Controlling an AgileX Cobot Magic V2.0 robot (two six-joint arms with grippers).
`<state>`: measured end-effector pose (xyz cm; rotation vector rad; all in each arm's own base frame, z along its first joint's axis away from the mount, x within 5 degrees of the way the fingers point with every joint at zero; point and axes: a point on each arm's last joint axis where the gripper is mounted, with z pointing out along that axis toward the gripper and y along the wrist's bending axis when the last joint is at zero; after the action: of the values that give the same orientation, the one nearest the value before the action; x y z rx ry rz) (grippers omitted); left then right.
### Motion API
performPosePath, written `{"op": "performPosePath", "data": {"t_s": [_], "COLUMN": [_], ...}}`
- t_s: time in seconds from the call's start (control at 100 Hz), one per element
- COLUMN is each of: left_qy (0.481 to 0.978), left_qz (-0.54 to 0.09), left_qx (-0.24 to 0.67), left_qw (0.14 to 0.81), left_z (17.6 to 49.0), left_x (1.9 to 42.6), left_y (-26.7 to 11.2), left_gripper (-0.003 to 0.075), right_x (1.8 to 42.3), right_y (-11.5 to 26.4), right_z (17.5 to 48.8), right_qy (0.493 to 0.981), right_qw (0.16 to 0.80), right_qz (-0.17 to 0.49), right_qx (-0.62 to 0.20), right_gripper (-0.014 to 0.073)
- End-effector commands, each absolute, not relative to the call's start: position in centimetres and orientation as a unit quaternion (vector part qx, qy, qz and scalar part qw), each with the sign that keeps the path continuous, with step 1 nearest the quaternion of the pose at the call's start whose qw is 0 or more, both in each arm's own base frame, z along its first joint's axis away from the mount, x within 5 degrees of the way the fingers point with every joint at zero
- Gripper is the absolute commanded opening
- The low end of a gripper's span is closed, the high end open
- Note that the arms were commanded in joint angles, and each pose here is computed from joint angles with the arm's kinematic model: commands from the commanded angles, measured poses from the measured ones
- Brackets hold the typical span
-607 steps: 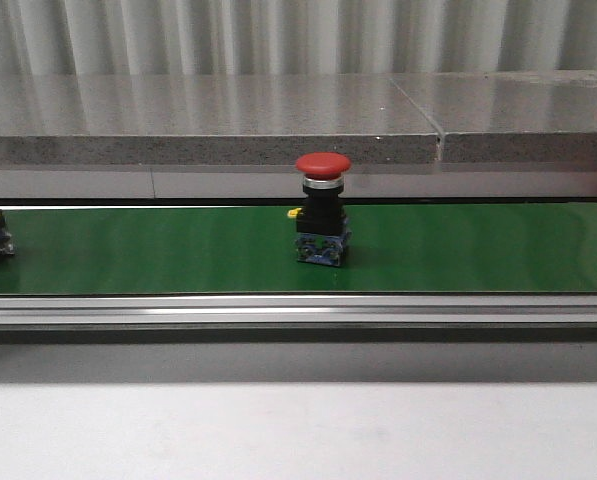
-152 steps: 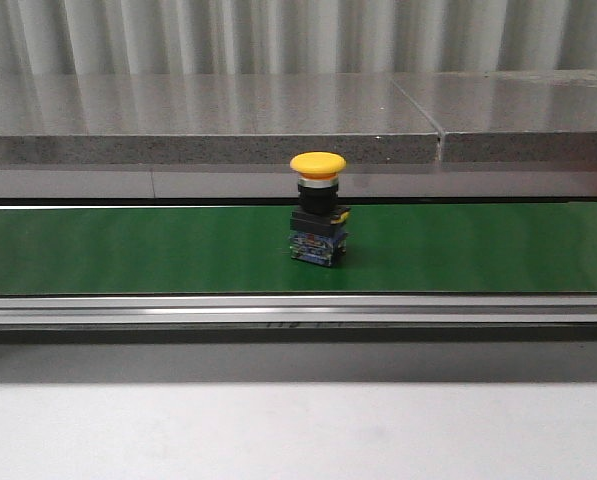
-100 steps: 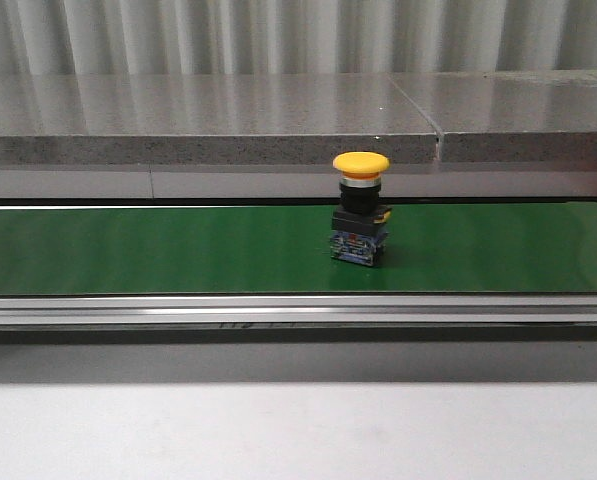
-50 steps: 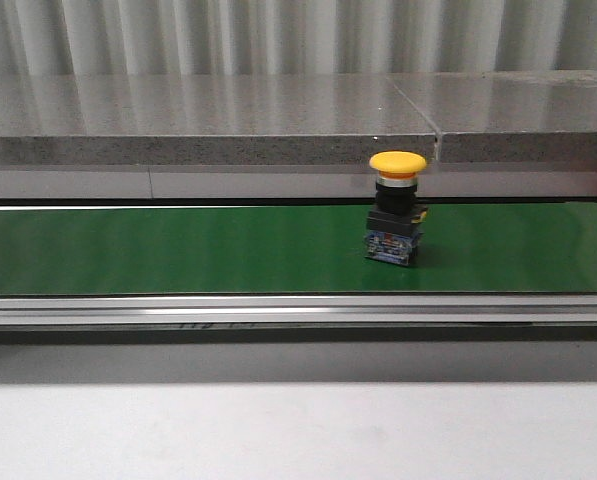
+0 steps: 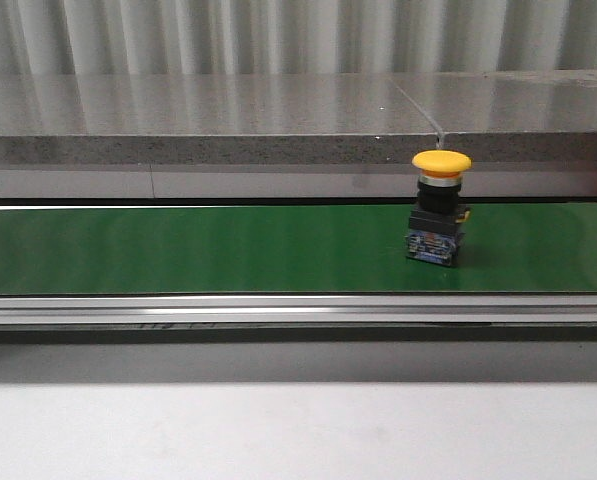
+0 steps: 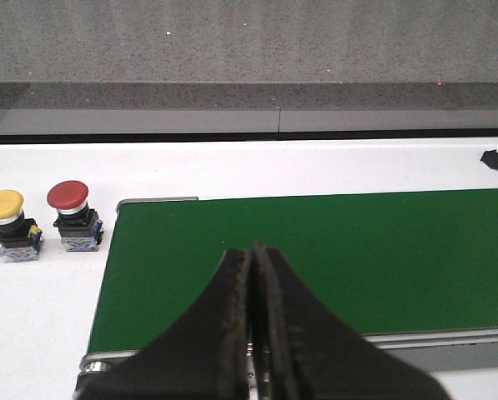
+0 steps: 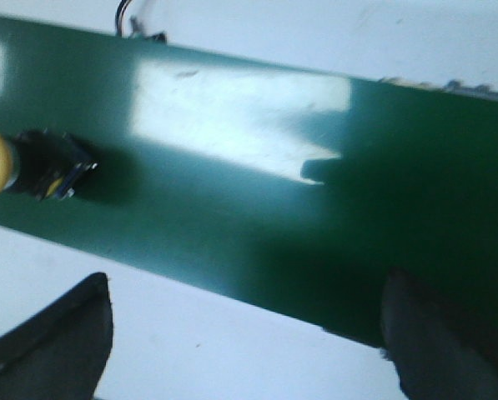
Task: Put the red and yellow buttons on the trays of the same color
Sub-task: 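Move the right gripper to the yellow button on the belt and grasp it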
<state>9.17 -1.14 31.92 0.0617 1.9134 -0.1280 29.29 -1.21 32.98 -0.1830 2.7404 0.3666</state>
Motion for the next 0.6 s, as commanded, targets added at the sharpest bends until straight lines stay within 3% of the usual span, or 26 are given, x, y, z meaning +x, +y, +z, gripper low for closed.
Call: {"op": "performPosePath", "data": {"t_s": [0.0, 0.24, 0.59], "left_qy": [0.785, 0.785, 0.785], "left_qz": [-0.063, -0.063, -0.063], "left_qx": [0.025, 0.025, 0.025], "left_qw": [0.616, 0.616, 0.616], "left_z": [33.5, 33.5, 33.5], "left_x": [9.3, 9.3, 9.3], "left_y": [-1.2, -1.2, -1.2], "left_gripper": [-0.002, -0.002, -0.002], "right_x": [28.5, 28.8, 30.8], "right_y": [0.2, 3.5, 6.7], "right_z": [34.0, 32.2, 30.2], "right_qy": [0.964, 0.956, 0.945], "right_qw": [0.202, 0.192, 0.206], "right_qz": [0.138, 0.143, 0.142], "right_qx": [-0.102, -0.172, -0.21], "right_gripper": [0.0645, 0.0645, 0.0645]}}
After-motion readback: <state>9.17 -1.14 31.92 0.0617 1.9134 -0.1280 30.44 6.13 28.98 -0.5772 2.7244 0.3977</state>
